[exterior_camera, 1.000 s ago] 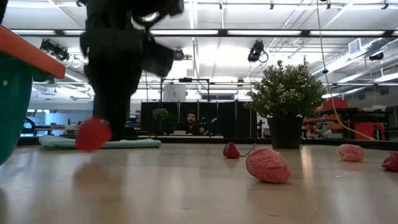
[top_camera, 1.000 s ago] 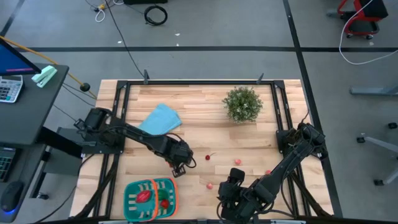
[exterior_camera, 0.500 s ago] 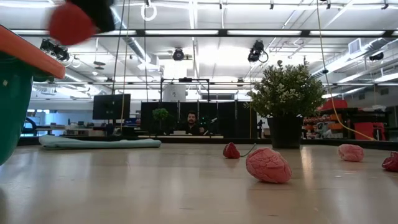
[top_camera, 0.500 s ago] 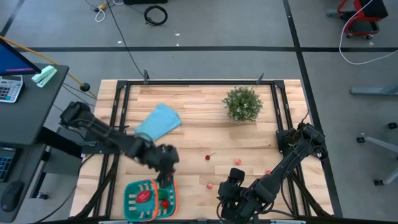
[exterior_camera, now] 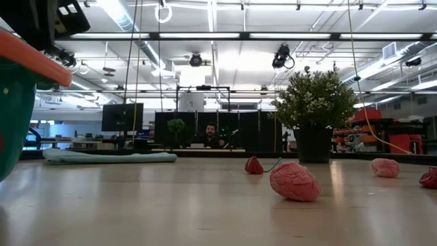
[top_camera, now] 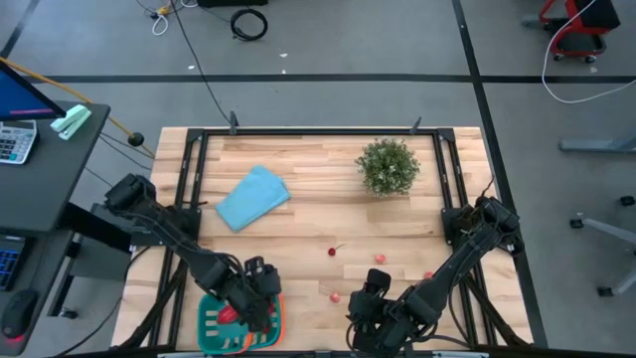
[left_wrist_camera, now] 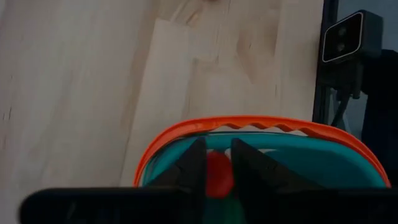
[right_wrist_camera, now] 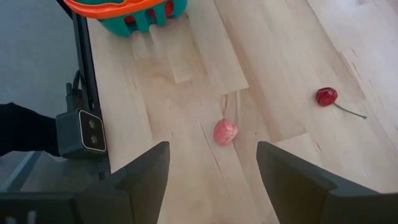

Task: Pick and placing Produce into tupperware
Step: Put the red strawberry into the blue basket, then put the red cherry into the blue basket

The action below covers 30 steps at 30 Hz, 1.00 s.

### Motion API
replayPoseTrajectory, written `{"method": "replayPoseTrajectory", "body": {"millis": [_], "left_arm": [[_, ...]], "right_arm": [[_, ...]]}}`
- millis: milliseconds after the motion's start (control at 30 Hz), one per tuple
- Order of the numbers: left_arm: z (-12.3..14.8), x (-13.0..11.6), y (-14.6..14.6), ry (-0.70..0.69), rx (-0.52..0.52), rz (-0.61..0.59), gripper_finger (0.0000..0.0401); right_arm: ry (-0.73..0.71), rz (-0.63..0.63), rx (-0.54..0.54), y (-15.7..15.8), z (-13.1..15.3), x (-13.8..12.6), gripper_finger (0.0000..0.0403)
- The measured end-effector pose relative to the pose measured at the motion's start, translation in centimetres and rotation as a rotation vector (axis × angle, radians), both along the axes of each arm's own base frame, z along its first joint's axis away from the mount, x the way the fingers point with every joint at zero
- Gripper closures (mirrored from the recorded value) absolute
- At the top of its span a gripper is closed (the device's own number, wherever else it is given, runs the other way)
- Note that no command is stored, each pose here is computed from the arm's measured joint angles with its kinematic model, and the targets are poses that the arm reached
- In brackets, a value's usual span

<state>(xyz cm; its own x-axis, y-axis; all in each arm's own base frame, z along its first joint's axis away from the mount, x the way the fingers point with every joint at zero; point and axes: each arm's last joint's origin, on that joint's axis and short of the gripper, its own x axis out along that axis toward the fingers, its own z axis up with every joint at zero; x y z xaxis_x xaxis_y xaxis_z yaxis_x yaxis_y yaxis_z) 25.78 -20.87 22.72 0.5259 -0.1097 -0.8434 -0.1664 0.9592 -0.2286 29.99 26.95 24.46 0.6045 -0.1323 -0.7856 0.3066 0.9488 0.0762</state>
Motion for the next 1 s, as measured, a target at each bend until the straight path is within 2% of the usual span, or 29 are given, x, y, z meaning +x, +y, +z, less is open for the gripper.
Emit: {"method": "replayPoseTrajectory", "body": {"millis": [233, 367, 500, 533, 667, 733, 900, 1000], "left_arm": [[0.6, 0.8, 0.0, -0.07, -0.06, 0.014, 0.0249], [1.7, 1.4, 1.1, -0.118, -0.08, 0.033, 0.0238], [3.1, 1.7, 2.6, -0.165, -0.071, 0.03, 0.0244], [3.4, 1.8, 3.0, -0.181, -0.067, 0.026, 0.0248], [3.9, 2.2, 3.9, -0.207, -0.024, -0.009, 0.026], [3.9, 2.3, 4.2, -0.206, 0.006, -0.036, 0.0265], [3.8, 2.2, 4.1, -0.192, -0.005, -0.062, 0.0267], [3.8, 2.1, 4.0, -0.193, -0.007, -0.068, 0.0264]], "right_arm": [[-0.03, -0.017, -0.012, -0.1, 0.1, 0.2, 0.0152], [-0.02, -0.015, 0.002, -0.5, 0.1, 0.6, 0.0154], [-0.025, -0.054, 0.011, -1.3, -0.1, 1.6, 0.0158], [-0.017, -0.039, -0.024, -1.6, -0.3, 1.9, 0.0159], [0.017, 0.083, -0.274, -3.3, -1.2, 3.3, 0.0162], [0.033, 0.085, -0.313, -4.5, -1.7, 4.5, 0.0163], [0.067, -0.068, -0.224, -8.7, -3.6, 6.6, 0.0165], [0.099, -0.154, -0.16, -11.0, -5.5, 6.9, 0.0165]]}}
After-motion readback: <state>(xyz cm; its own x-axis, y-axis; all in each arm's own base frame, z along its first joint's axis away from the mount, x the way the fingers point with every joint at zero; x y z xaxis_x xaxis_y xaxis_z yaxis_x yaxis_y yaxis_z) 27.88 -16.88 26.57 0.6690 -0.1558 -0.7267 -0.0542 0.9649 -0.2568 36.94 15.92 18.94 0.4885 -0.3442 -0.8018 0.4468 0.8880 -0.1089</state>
